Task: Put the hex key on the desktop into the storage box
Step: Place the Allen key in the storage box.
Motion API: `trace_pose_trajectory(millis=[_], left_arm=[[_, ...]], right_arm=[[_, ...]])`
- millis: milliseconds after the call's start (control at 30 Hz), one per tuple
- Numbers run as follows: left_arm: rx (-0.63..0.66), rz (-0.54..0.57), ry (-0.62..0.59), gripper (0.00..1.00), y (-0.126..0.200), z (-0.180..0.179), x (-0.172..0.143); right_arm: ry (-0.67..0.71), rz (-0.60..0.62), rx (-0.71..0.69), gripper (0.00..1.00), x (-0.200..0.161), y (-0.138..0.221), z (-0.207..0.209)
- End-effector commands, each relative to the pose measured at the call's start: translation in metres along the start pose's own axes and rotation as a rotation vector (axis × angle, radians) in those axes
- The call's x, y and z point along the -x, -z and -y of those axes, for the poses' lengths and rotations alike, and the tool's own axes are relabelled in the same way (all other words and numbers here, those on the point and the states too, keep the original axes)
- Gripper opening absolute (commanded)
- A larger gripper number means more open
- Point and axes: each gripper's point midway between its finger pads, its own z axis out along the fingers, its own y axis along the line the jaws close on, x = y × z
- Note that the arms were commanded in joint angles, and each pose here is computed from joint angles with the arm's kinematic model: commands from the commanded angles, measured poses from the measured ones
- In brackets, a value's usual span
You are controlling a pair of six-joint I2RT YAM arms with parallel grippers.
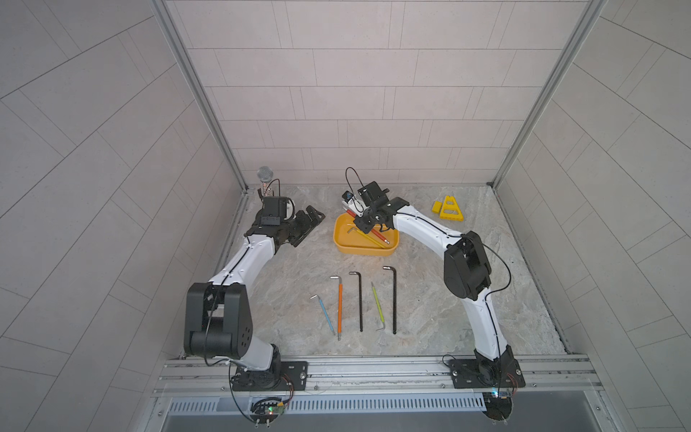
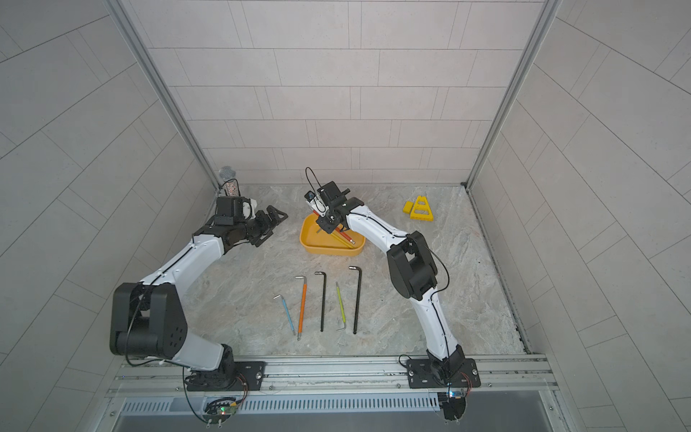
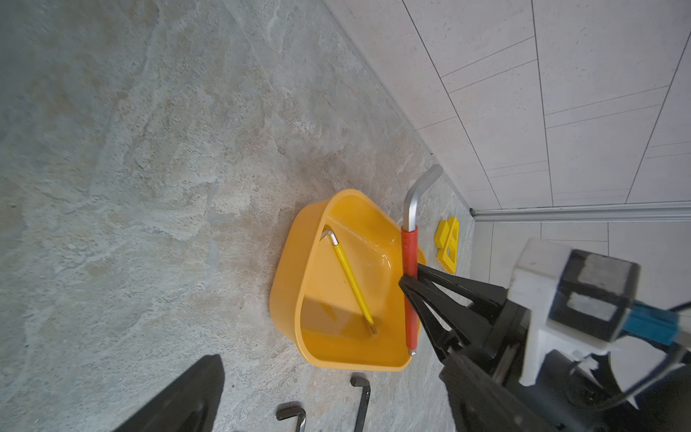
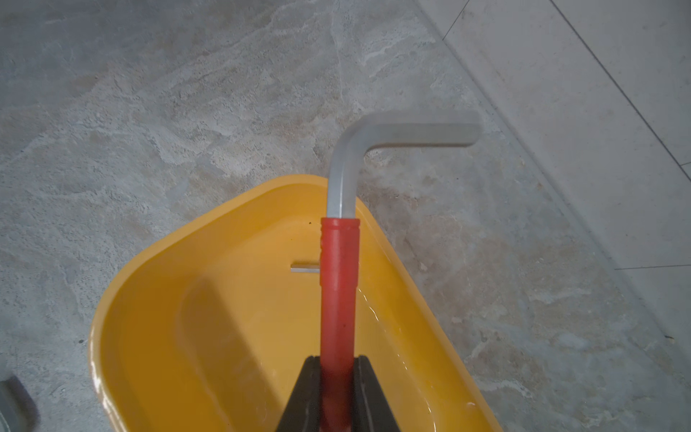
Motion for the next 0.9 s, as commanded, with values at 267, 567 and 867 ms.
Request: trace_pose_trajectory(millis=[267, 567, 867], left_arm=[[-0.019, 0.009, 0.004, 1.0, 0.003, 0.001, 0.002], [-0.017, 0.011, 0.005, 1.0, 0.002, 0.0, 0.002], [0.007, -0.025, -0.071, 1.0, 0.011, 0.004, -0.002]], right_arm=[[0.005, -0.015, 0.012, 0.0, -0.017, -0.008, 0.0], [-0.017, -0.046, 0.029, 0.01, -0.035, -0.017, -0.006], [-0.063, -0.056, 0.04, 0.43, -0.039, -0.012, -0.008]])
